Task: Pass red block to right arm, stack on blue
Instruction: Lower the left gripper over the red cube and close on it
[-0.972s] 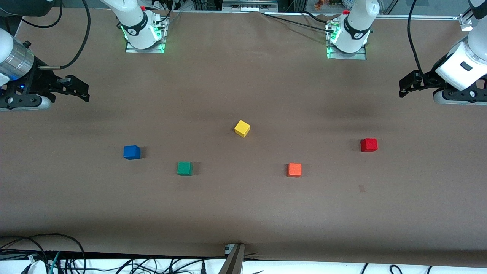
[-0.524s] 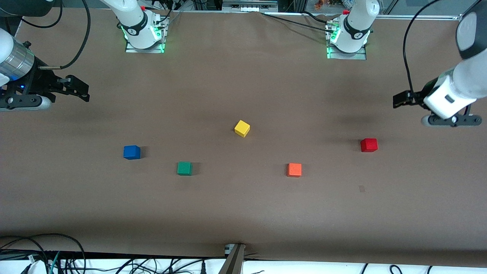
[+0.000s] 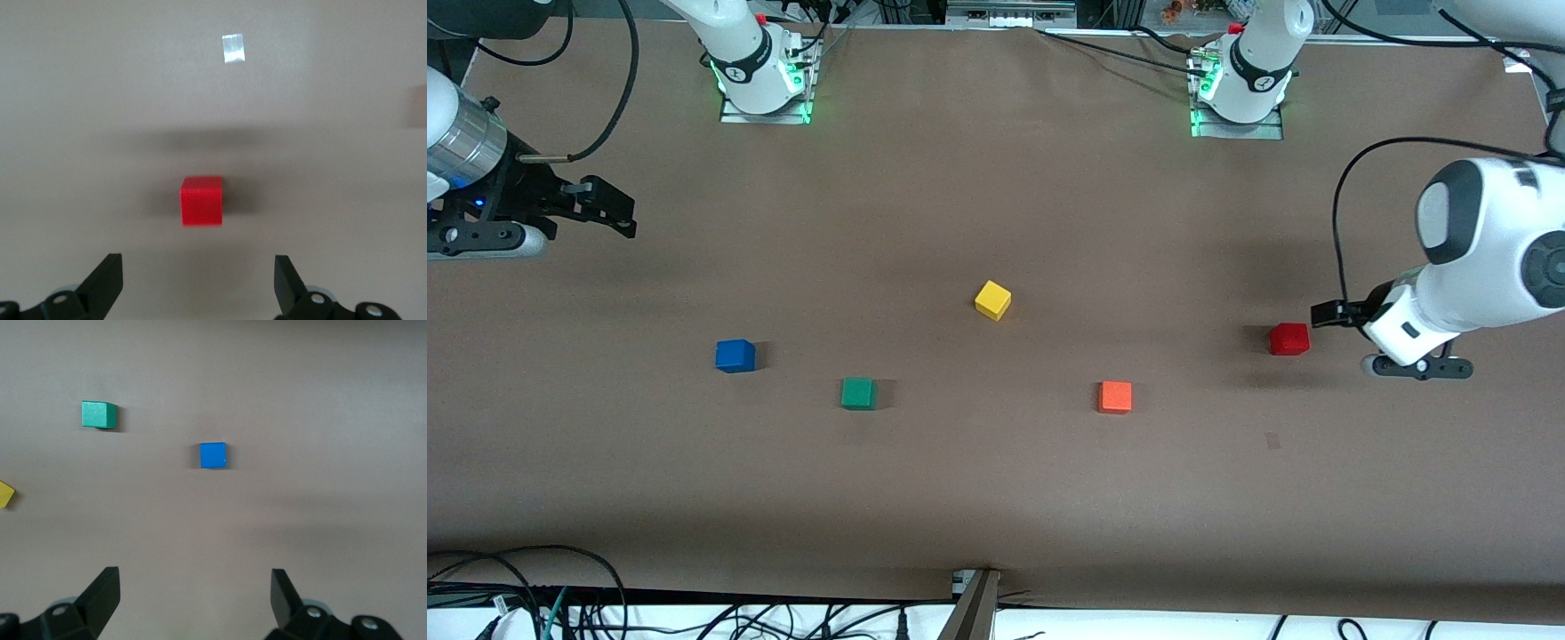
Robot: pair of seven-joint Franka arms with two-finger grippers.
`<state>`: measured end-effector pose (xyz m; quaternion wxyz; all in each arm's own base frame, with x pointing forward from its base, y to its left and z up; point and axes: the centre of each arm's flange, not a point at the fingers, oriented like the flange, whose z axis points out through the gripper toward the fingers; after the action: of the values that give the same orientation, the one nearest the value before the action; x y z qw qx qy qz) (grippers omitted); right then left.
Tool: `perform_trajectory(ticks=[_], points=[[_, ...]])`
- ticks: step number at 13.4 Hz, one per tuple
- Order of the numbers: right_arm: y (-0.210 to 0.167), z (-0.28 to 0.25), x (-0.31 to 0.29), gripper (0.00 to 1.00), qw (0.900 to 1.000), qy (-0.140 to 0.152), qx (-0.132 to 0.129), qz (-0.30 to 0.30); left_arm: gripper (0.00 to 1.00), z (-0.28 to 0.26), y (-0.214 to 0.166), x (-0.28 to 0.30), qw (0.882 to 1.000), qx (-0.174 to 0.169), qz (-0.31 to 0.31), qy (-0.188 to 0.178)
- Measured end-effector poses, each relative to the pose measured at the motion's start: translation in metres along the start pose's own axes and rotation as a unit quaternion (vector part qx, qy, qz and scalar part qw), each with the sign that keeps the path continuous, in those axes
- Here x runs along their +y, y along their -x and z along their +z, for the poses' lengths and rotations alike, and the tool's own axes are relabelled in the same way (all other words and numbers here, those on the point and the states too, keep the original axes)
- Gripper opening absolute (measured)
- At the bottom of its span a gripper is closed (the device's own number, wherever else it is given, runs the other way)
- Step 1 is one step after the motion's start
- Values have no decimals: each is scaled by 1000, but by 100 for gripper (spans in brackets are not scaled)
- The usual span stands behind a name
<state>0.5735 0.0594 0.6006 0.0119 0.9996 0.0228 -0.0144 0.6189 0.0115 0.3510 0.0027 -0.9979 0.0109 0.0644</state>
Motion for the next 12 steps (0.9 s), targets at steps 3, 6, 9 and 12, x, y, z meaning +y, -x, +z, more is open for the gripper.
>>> perform_trajectory(ticks=[3, 6, 9, 12], points=[[0, 0, 0, 100, 1000, 0, 0, 0, 100, 54, 10, 1, 999, 47, 6, -5], [0, 0, 0, 100, 1000, 0, 0, 0, 100, 105, 21, -2, 997, 61, 31, -30], [0, 0, 0, 100, 1000, 0, 0, 0, 100, 150, 22, -15, 998, 60, 25, -27], [0, 0, 0, 100, 1000, 0, 0, 0, 100, 184, 27, -14, 998, 51, 25, -22]])
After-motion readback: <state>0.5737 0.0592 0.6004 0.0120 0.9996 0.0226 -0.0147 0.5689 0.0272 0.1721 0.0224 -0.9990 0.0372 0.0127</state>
